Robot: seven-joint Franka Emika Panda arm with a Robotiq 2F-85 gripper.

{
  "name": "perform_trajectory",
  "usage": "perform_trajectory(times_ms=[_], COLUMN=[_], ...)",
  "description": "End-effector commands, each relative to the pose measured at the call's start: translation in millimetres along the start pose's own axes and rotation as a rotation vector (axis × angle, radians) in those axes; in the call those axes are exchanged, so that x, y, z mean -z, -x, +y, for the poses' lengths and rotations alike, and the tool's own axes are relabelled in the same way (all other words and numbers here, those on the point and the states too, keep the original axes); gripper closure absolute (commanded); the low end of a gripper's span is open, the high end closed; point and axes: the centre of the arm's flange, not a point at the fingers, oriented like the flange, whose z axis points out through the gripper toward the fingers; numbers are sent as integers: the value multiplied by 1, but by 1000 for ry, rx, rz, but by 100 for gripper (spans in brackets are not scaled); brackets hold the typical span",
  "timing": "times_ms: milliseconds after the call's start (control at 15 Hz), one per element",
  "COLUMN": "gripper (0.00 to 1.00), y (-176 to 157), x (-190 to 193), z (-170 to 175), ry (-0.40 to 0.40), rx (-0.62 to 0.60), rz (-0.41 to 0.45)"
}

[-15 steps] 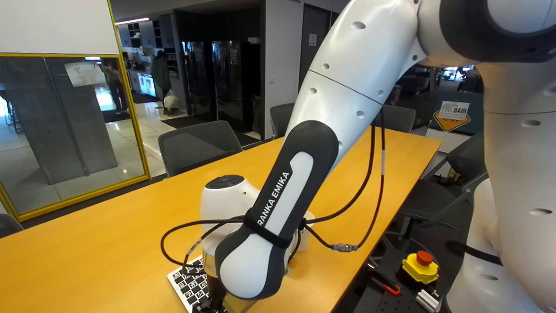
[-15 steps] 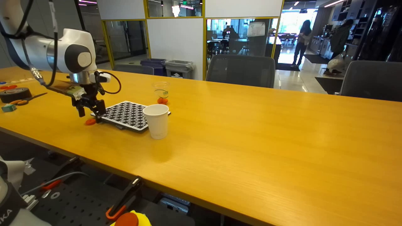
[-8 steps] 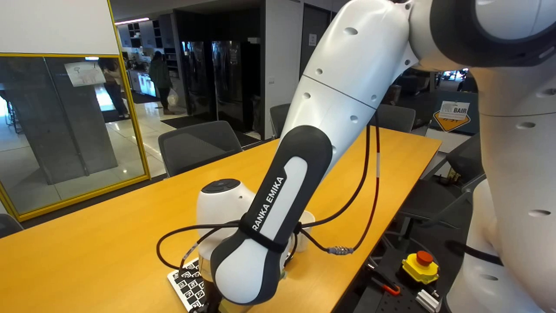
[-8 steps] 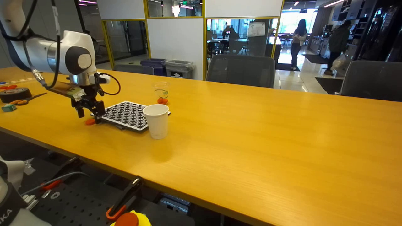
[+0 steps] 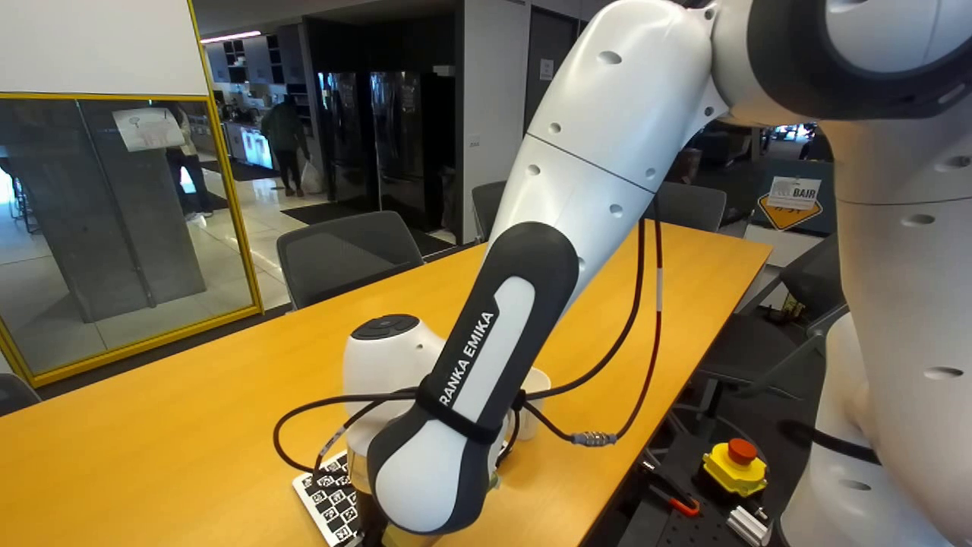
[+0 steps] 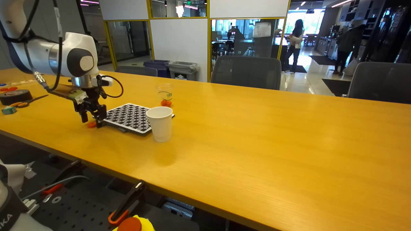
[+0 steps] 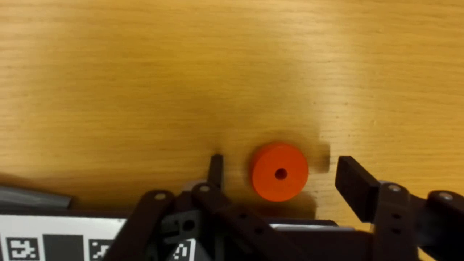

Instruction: Put one round orange block in the clear cup then put a round yellow block in the white cup, then put two round orange blocks in the clear cup and put the last round yellow block in the white cup

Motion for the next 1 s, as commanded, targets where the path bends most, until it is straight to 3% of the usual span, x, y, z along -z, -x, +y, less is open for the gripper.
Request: perform_trajectory(times_ms=[0, 267, 467, 933], gripper=[51, 79, 75, 76], y=[-7, -9, -8, 17], x=[0, 1, 9, 73], z=[-7, -5, -2, 7], ry=[-6, -6, -11, 9], rx=[-7, -13, -17, -29], rz=[16, 18, 24, 44])
